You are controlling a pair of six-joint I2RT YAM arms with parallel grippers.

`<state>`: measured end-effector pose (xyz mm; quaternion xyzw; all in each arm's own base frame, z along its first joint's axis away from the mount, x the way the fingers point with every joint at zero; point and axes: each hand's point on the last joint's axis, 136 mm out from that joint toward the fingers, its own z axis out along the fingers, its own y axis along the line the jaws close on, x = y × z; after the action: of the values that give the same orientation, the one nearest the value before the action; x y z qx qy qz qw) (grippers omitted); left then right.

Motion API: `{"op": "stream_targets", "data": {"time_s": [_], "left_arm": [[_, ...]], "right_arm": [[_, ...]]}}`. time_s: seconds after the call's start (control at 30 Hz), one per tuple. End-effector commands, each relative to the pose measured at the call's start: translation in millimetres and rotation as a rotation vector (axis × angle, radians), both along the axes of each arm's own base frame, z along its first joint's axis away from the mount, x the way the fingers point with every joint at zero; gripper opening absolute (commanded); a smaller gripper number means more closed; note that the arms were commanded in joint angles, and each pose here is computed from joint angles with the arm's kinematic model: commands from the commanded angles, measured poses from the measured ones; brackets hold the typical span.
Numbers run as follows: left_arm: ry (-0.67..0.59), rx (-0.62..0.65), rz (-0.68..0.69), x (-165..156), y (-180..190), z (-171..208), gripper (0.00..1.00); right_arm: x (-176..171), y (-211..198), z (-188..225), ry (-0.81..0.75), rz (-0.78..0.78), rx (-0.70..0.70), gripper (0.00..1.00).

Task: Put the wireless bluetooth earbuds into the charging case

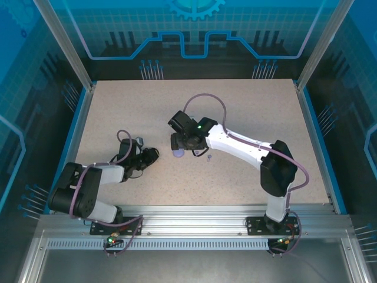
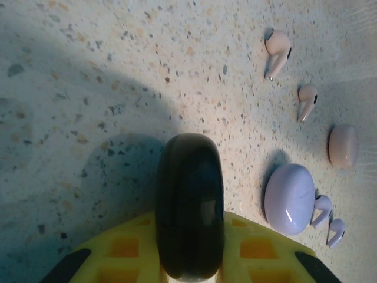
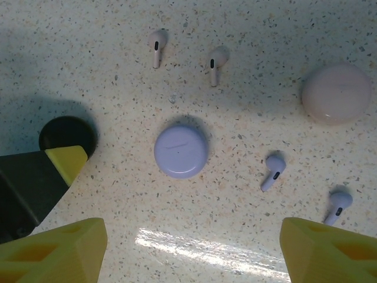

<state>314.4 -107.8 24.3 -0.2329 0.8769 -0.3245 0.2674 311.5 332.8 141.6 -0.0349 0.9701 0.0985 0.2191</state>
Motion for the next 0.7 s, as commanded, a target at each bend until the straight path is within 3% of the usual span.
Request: {"op": "stream_targets", "data": {"time_s": [0.0,0.47,0.67], "left_arm": [[0.027,0.025,0.062,-1,13,-9,0.0],[0.02,0.2,0.167,-6,53,14,0.38],[-0.027,0.197,0.196,-2,56,40,0.47]], "right_arm": [[-5,1,-1,0.014,-0.043,-0.037,0.78],[-7,16,-11,0.033,-0.053,-0.098,0.79],[-5,20,-8,0.037,-0.061,-0.109,0.79]]}}
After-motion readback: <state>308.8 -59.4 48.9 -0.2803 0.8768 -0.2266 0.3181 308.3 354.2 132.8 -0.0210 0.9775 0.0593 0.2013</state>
